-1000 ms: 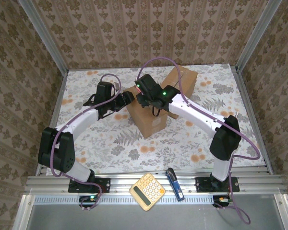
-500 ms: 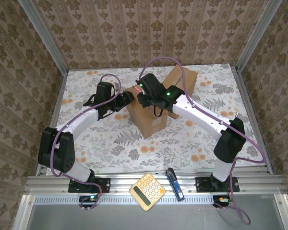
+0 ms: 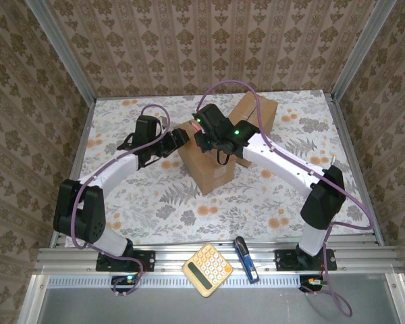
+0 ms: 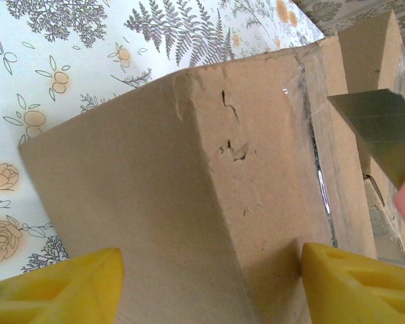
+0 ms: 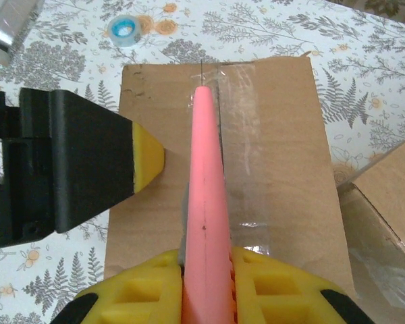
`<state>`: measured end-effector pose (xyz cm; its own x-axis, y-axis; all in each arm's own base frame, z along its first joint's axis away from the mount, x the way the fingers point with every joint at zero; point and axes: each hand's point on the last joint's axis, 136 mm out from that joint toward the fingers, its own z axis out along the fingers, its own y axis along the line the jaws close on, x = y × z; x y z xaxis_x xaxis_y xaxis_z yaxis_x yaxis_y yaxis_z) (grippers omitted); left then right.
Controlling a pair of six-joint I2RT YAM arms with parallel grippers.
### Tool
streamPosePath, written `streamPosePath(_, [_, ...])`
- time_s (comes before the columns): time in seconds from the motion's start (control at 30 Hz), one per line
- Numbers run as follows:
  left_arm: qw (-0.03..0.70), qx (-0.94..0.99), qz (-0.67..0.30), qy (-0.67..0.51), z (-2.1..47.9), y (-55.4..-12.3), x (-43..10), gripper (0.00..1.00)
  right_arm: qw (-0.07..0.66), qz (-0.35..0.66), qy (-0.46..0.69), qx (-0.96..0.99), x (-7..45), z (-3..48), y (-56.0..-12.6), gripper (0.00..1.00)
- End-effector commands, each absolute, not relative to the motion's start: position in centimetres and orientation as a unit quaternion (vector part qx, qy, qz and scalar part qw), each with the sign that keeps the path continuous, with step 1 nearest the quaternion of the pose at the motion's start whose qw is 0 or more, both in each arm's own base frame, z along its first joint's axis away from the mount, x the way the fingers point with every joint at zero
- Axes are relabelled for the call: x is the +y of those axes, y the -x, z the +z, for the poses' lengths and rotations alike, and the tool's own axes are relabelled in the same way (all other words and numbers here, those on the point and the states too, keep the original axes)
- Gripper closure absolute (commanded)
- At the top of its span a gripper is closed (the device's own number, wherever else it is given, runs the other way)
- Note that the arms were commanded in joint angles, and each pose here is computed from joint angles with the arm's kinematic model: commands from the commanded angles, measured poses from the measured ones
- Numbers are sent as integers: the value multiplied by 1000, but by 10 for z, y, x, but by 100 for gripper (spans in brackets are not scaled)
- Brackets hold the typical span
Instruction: Unpack the express box
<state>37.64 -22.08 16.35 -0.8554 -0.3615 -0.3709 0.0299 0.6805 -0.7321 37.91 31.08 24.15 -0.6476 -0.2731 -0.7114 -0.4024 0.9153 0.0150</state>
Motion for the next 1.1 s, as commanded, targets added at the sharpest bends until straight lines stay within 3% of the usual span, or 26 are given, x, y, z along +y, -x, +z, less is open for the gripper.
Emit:
streamPosePath(0.0, [235,887,-384,104,151,-372,-217,31,370,66,178,909,307,233,-381,100])
streamPosePath(1.07, [227,888,-383,116,138,-366,-211,32,329,24,185,926,287,209,-364,100])
